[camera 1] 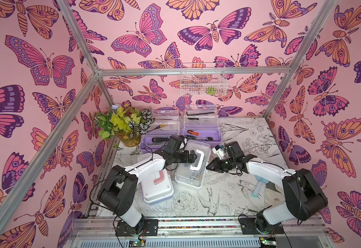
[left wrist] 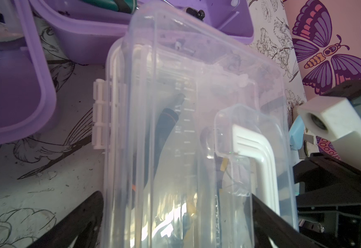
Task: Close toolboxes
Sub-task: Fasten the toolbox latch on the toolbox.
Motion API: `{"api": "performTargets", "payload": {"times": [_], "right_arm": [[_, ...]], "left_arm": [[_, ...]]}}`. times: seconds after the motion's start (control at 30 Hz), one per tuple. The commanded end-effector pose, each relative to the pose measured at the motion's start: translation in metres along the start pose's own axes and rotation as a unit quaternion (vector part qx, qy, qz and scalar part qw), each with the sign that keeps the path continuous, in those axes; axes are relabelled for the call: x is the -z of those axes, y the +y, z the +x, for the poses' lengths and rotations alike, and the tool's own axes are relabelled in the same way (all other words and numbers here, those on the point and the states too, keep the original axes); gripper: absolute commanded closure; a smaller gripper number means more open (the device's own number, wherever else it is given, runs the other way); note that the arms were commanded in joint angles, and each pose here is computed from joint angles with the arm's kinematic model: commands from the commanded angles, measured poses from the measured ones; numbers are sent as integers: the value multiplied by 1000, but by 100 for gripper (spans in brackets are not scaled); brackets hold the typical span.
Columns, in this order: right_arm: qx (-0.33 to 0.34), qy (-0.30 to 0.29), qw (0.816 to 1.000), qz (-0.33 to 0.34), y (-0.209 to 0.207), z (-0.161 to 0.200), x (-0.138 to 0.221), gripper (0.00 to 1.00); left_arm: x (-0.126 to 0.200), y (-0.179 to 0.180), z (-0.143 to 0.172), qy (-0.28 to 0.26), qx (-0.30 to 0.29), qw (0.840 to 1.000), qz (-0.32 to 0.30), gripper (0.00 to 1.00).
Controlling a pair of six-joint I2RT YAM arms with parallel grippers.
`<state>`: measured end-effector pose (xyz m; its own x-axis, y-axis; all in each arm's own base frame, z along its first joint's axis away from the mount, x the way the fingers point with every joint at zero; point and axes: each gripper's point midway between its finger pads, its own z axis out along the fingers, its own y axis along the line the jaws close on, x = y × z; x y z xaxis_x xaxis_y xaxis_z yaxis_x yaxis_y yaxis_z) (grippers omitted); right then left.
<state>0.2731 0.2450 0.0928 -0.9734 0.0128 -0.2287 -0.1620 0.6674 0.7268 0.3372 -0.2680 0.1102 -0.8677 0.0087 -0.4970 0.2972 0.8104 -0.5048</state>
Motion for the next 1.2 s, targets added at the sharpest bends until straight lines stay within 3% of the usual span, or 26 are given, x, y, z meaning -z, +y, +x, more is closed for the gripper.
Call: {"api": "performTargets", "payload": {"times": [0.0,0.4,0.87,0.97,1.17], "right_arm": [[12,-11,999,-28,8,-3,-11,74],[12,-26,990,-138,36,-4,-14,78],[11,-25,984,-174,37,-13,-31,78],[19,-20,989,-147,33,-10,-27,78],[27,-29,999,11,9,-2,9,75]], "left_arm": [[-21,18,62,106,54,993,-10,1],[-26,9,64,110,66,992,11,2],[-19,5,69,104,86,991,22,2],[-10,2,61,89,77,993,22,1],[15,-7,42,56,73,996,10,1]]}}
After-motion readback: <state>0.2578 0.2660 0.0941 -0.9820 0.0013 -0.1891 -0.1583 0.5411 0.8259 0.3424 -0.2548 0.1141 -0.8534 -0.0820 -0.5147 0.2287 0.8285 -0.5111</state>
